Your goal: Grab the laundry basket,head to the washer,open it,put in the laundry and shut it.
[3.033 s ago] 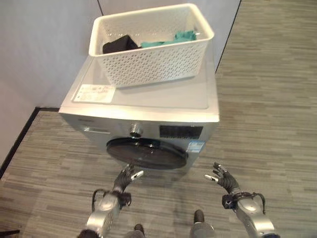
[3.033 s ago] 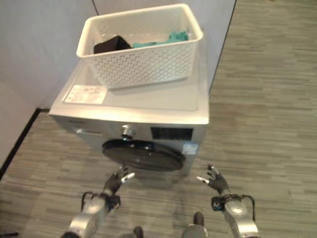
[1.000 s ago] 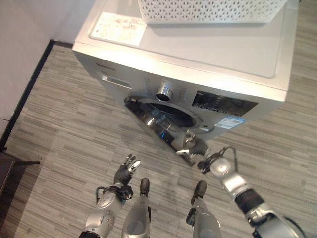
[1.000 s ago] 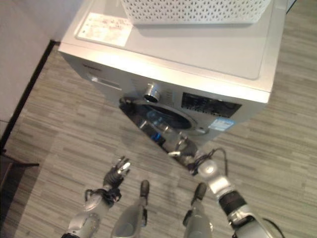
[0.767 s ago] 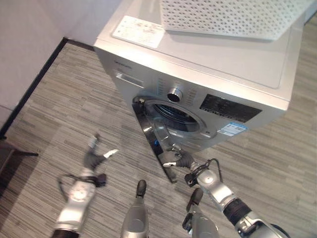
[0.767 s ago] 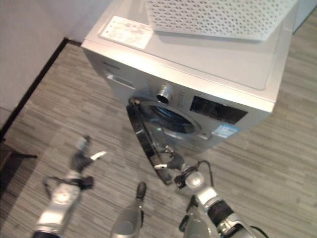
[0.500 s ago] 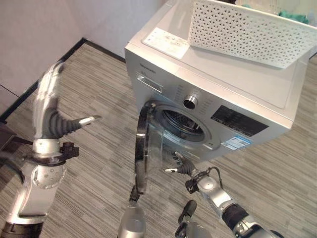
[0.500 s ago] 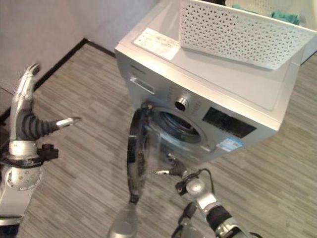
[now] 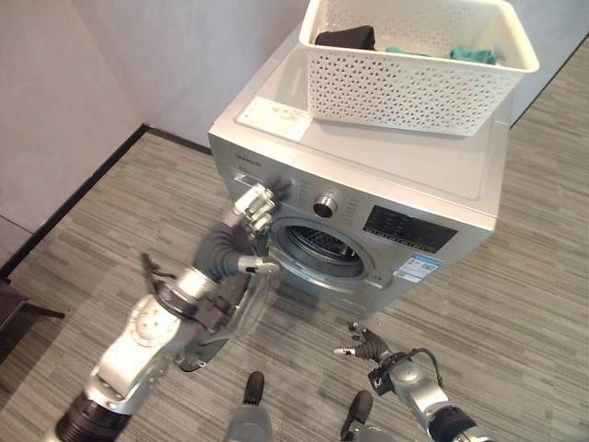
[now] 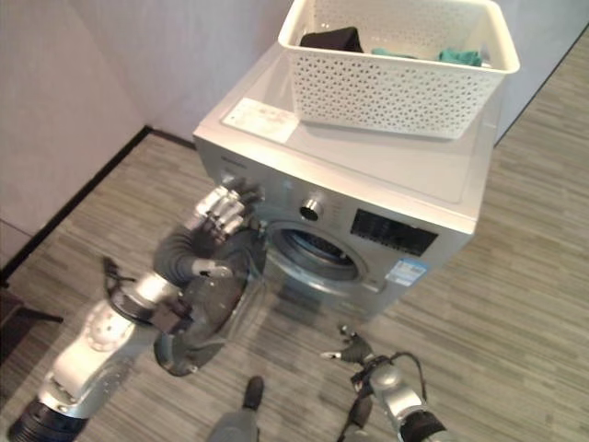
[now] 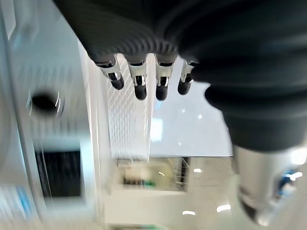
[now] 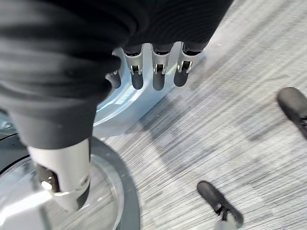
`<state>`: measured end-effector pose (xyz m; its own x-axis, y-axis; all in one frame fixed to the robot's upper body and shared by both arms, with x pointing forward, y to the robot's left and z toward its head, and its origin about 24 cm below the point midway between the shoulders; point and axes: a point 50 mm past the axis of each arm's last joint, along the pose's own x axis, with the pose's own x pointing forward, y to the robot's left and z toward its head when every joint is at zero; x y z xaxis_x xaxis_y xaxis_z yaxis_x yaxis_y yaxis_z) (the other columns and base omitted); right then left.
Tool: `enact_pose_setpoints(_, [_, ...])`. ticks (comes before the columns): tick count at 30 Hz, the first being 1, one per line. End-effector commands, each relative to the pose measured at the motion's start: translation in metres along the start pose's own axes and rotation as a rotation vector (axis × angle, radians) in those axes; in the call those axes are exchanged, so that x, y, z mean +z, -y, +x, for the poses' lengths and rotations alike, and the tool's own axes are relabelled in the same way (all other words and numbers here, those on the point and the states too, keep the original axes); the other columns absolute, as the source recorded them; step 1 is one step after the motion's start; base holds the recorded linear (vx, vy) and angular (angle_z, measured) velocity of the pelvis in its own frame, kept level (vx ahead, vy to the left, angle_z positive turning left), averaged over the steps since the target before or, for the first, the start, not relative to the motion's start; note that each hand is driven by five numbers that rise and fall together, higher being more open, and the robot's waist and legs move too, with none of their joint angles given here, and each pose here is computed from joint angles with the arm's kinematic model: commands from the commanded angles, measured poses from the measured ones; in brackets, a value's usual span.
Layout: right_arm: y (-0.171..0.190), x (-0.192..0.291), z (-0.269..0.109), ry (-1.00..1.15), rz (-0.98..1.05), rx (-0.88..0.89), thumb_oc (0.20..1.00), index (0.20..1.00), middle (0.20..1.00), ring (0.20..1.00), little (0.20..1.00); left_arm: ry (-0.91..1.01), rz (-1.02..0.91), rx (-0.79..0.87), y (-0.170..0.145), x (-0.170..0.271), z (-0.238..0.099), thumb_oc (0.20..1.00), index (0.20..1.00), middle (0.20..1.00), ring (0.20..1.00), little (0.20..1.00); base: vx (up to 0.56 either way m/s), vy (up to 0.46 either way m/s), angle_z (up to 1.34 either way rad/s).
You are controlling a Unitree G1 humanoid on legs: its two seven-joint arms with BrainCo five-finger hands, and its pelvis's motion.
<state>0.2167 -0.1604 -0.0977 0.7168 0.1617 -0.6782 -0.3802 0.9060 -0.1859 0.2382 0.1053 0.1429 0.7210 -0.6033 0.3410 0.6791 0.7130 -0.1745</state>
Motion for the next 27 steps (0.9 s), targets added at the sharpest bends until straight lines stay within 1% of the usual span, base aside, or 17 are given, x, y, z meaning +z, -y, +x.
enact_pose_setpoints(1, [-0.012, 0.042, 0.002, 0.190, 0.005, 0.052, 1.000, 1.000, 1.000, 1.000, 1.000, 0.038, -0.335, 0.079, -0.013, -0.034, 0.013, 1.000, 1.000, 1.000, 1.000, 1.000, 0.03, 0.030, -0.10])
enact_pose_setpoints(2, [-0.010, 0.044, 0.001, 0.209, 0.006, 0.046, 1.000, 1.000, 1.000, 1.000, 1.000, 0.000, -0.333, 0.140, -0.017, -0.049, 0.009, 1.000, 1.000, 1.000, 1.000, 1.000, 0.03, 0.007, -0.20])
enact_pose_setpoints(3, [-0.006, 0.044, 0.000, 0.211, 0.007, 0.029, 1.000, 1.000, 1.000, 1.000, 1.000, -0.031, -0.282, 0.171, -0.021, -0.055, 0.004, 1.000, 1.000, 1.000, 1.000, 1.000, 0.01, -0.005, -0.39])
enact_pose_setpoints(6, [-0.003, 0.045, 0.001, 0.214, 0.023, 0.010, 1.000, 1.000, 1.000, 1.000, 1.000, -0.172, -0.145, 0.160, -0.026, -0.072, -0.014, 1.000, 1.000, 1.000, 1.000, 1.000, 0.01, 0.016, -0.24])
enact_pose_setpoints(7, [-0.003, 0.046, 0.000, 0.221, 0.017, 0.011, 1.000, 1.000, 1.000, 1.000, 1.000, -0.242, -0.062, 0.152, -0.032, -0.079, -0.022, 1.000, 1.000, 1.000, 1.000, 1.000, 0.00, 0.000, 0.00])
enact_pose_setpoints(8, [-0.002, 0.046, 0.000, 0.221, 0.017, 0.011, 1.000, 1.000, 1.000, 1.000, 1.000, -0.242, -0.061, 0.152, -0.032, -0.079, -0.022, 1.000, 1.000, 1.000, 1.000, 1.000, 0.01, 0.045, 0.03])
enact_pose_setpoints(9, [-0.001, 0.046, -0.001, 0.222, 0.002, 0.015, 1.000, 1.000, 1.000, 1.000, 1.000, -0.360, 0.034, 0.160, -0.043, -0.092, -0.038, 1.000, 1.000, 1.000, 1.000, 1.000, 0.01, 0.041, 0.00])
enact_pose_setpoints(12, [0.007, 0.045, -0.003, 0.221, -0.016, 0.000, 1.000, 1.000, 1.000, 1.000, 1.000, -0.572, 0.276, 0.151, -0.063, -0.110, -0.064, 1.000, 1.000, 1.000, 1.000, 1.000, 0.00, 0.037, -0.08])
enact_pose_setpoints(16, [0.010, 0.051, -0.006, 0.254, -0.038, 0.000, 1.000, 1.000, 1.000, 1.000, 1.000, -0.773, 0.472, 0.229, -0.091, -0.130, -0.089, 1.000, 1.000, 1.000, 1.000, 1.000, -0.02, 0.030, -0.02])
enact_pose_setpoints(17, [0.010, 0.051, -0.006, 0.254, -0.038, -0.001, 1.000, 1.000, 1.000, 1.000, 1.000, -0.772, 0.473, 0.229, -0.091, -0.131, -0.089, 1.000, 1.000, 1.000, 1.000, 1.000, -0.05, 0.027, -0.05])
enact_pose_setpoints(19, [0.013, 0.056, -0.009, 0.285, -0.047, -0.009, 1.000, 1.000, 1.000, 1.000, 1.000, -0.920, 0.685, 0.358, -0.130, -0.128, -0.109, 1.000, 1.000, 1.000, 1.000, 1.000, -0.07, 0.032, 0.00])
enact_pose_setpoints(20, [0.013, 0.056, -0.009, 0.285, -0.048, -0.009, 1.000, 1.000, 1.000, 1.000, 1.000, -0.919, 0.686, 0.358, -0.130, -0.129, -0.109, 1.000, 1.000, 1.000, 1.000, 1.000, -0.04, 0.018, -0.01])
enact_pose_setpoints(23, [0.013, 0.059, -0.010, 0.302, -0.047, -0.015, 1.000, 1.000, 1.000, 1.000, 1.000, -0.974, 0.775, 0.495, -0.158, -0.116, -0.118, 1.000, 1.000, 1.000, 1.000, 1.000, -0.04, 0.006, -0.02])
enact_pose_setpoints(24, [0.013, 0.059, -0.010, 0.302, -0.047, -0.015, 1.000, 1.000, 1.000, 1.000, 1.000, -0.974, 0.775, 0.495, -0.158, -0.116, -0.118, 1.000, 1.000, 1.000, 1.000, 1.000, -0.04, -0.008, -0.01])
enact_pose_setpoints(25, [0.013, 0.060, -0.010, 0.307, -0.045, -0.015, 1.000, 1.000, 1.000, 1.000, 1.000, -0.978, 0.804, 0.538, -0.166, -0.109, -0.119, 1.000, 1.000, 1.000, 1.000, 1.000, -0.05, -0.008, 0.00])
enact_pose_setpoints(27, [0.012, 0.063, -0.011, 0.329, -0.036, -0.016, 1.000, 1.000, 1.000, 1.000, 1.000, -0.969, 0.880, 0.712, -0.195, -0.082, -0.120, 1.000, 1.000, 1.000, 1.000, 1.000, -0.08, -0.018, -0.02])
